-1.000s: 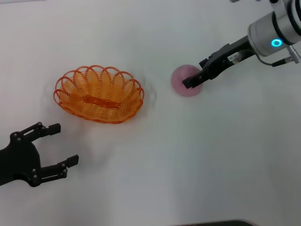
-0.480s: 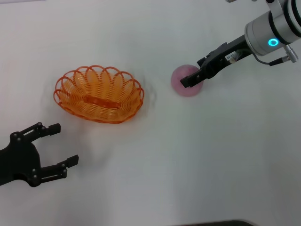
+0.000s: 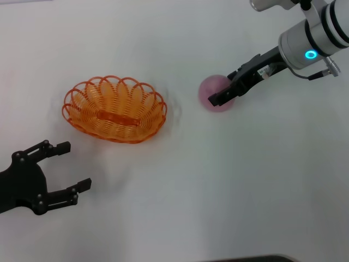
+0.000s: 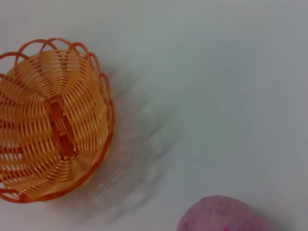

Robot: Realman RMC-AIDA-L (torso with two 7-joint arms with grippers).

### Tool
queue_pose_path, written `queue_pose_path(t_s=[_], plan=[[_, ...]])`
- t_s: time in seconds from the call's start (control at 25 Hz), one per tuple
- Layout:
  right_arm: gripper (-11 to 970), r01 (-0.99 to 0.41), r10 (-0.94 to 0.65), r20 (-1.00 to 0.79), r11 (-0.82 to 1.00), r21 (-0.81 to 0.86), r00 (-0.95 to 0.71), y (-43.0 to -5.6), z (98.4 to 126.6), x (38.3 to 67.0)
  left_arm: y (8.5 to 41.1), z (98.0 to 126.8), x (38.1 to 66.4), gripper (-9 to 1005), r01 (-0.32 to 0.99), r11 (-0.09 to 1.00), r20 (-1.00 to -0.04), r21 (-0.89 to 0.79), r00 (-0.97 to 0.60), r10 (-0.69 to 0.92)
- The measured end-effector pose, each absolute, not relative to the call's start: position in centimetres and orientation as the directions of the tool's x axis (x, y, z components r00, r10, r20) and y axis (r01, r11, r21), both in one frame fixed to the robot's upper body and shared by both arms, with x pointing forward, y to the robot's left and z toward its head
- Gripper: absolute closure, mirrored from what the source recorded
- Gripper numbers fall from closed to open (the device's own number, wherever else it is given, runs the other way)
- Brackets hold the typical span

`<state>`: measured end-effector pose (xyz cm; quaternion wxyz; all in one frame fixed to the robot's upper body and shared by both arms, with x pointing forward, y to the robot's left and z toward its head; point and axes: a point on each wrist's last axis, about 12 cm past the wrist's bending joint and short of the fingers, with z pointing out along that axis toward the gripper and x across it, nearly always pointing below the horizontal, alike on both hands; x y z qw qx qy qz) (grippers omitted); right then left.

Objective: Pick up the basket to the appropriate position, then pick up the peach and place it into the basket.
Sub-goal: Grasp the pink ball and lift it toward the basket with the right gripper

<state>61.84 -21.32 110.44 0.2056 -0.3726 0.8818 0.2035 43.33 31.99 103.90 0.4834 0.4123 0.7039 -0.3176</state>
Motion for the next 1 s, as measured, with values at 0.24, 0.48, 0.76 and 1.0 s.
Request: queue_pose_path(t_s=[0.24,0.48,0.76,1.0], plan=[[19,-0.740,-0.574,-0.515,0.642,0.200,-0.637,-21.17,110.30,61.93,31.96,103.96,43.43,124,0.889,0.455,-0.942,-0.047,-0.190,0.275],[22,-0.742,-0.577,-0.514,0.642,0.194,-0.634,-20.99,110.16,62.00,31.98,103.96,43.43,124,0.888,0.457,-0.943,-0.047,-0.191,0.274],[26,-0.748,-0.586,-0.513,0.637,0.188,-0.627,-20.86,110.12,62.00,31.96,103.98,43.48,123,0.889,0.456,-0.943,-0.047,-0.190,0.274],[164,-0.750,-0.589,-0.511,0.635,0.188,-0.626,-20.81,110.07,61.97,31.93,104.02,43.55,123,0.889,0.455,-0.943,-0.045,-0.188,0.273]])
